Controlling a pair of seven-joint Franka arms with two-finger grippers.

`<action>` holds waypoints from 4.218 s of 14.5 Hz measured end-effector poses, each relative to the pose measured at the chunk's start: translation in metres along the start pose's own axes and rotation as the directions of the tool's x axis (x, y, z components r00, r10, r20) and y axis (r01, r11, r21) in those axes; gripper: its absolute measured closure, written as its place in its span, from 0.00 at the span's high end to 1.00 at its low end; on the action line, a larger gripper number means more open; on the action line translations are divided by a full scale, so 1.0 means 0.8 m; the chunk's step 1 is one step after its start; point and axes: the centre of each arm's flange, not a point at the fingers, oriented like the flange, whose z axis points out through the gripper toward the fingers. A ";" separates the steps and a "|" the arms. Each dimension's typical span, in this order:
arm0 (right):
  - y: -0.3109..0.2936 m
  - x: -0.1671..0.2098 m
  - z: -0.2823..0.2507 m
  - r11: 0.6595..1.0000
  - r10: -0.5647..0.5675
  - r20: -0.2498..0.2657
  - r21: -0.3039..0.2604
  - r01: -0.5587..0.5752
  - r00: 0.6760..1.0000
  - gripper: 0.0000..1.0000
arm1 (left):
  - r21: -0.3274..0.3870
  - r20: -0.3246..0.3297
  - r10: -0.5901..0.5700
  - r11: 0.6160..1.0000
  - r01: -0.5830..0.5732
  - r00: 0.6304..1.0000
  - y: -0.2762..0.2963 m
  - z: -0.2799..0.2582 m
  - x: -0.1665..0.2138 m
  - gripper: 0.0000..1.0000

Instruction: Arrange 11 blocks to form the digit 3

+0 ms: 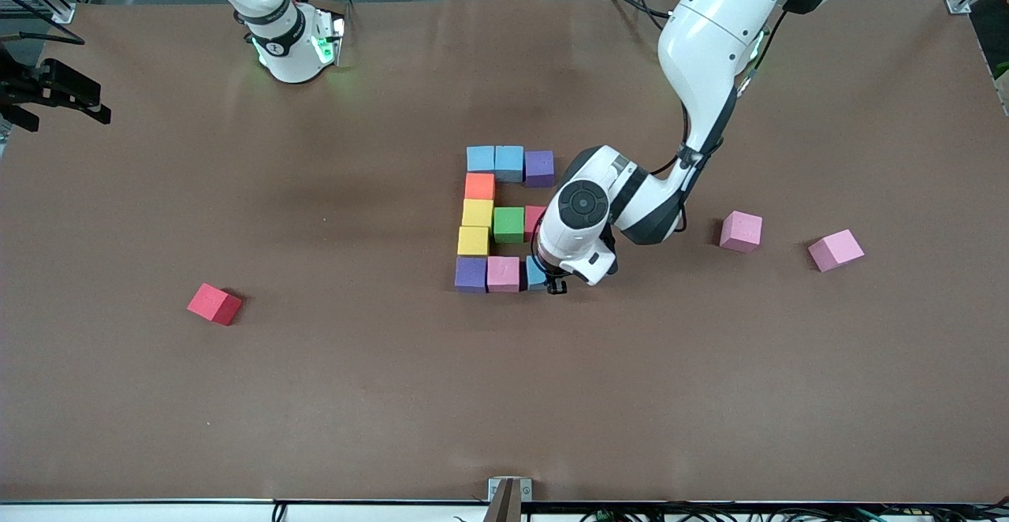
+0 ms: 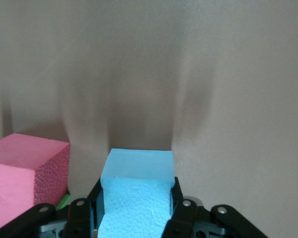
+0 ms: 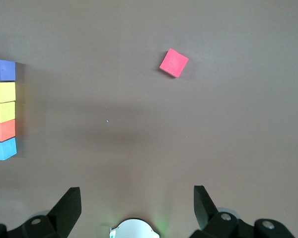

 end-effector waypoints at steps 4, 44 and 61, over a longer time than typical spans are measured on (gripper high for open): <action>0.000 0.000 0.000 1.000 0.000 0.000 0.000 0.000 1.000 1.00 | -0.004 0.005 0.000 1.000 0.000 1.000 0.003 0.001 -0.003 0.53; 0.000 0.000 0.001 1.000 0.000 0.003 0.000 0.000 1.000 1.00 | -0.246 0.047 0.379 0.901 -0.357 0.924 0.044 -0.257 -0.008 1.00; 0.000 0.000 0.001 1.000 -0.001 0.003 0.000 0.001 1.000 1.00 | 0.117 0.007 0.997 0.078 -0.990 0.079 0.054 -0.554 0.416 1.00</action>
